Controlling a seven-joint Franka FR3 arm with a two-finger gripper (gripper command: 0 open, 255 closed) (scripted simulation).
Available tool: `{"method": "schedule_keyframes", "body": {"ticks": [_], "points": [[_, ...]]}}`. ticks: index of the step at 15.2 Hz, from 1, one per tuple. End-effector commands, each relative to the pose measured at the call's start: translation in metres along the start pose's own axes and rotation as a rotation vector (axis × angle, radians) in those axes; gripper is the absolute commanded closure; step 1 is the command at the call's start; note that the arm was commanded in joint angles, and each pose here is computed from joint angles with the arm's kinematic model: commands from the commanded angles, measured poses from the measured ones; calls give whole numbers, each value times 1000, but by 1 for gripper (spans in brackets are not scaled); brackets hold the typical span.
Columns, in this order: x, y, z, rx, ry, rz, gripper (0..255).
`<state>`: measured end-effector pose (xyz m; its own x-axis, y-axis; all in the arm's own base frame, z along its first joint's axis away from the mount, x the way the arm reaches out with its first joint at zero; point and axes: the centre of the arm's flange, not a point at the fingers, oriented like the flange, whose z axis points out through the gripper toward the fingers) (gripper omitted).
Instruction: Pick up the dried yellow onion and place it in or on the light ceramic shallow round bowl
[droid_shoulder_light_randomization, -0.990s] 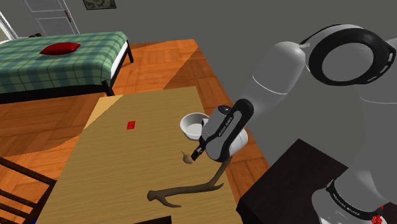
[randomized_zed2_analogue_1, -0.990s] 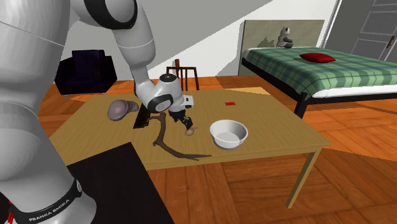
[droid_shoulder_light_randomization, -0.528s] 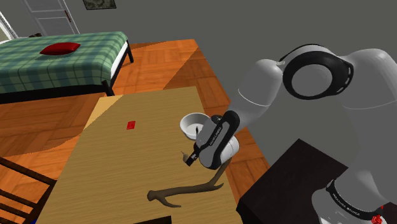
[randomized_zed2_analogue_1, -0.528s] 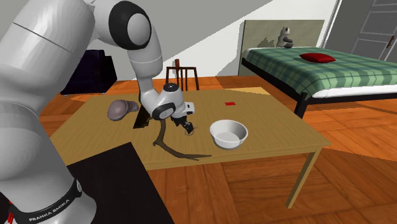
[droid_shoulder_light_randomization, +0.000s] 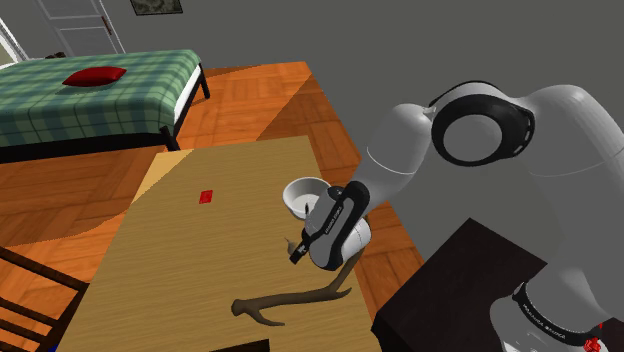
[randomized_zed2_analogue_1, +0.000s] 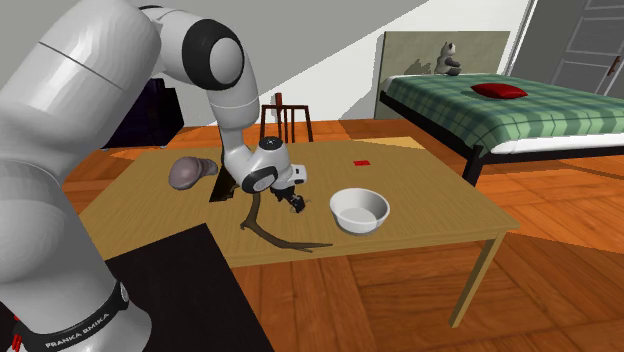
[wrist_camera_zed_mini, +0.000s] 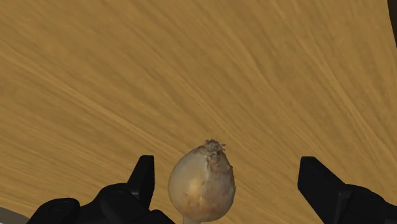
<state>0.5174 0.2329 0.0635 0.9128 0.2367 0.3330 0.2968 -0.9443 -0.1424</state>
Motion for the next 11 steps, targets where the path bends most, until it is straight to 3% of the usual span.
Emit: {"method": "schedule_keyframes", "body": {"ticks": [1,3,4,11], "points": [[0,0,0,0,0,0,0],[0,0,0,0,0,0,0],[0,0,0,0,0,0,255],[0,0,0,0,0,0,255]]}}
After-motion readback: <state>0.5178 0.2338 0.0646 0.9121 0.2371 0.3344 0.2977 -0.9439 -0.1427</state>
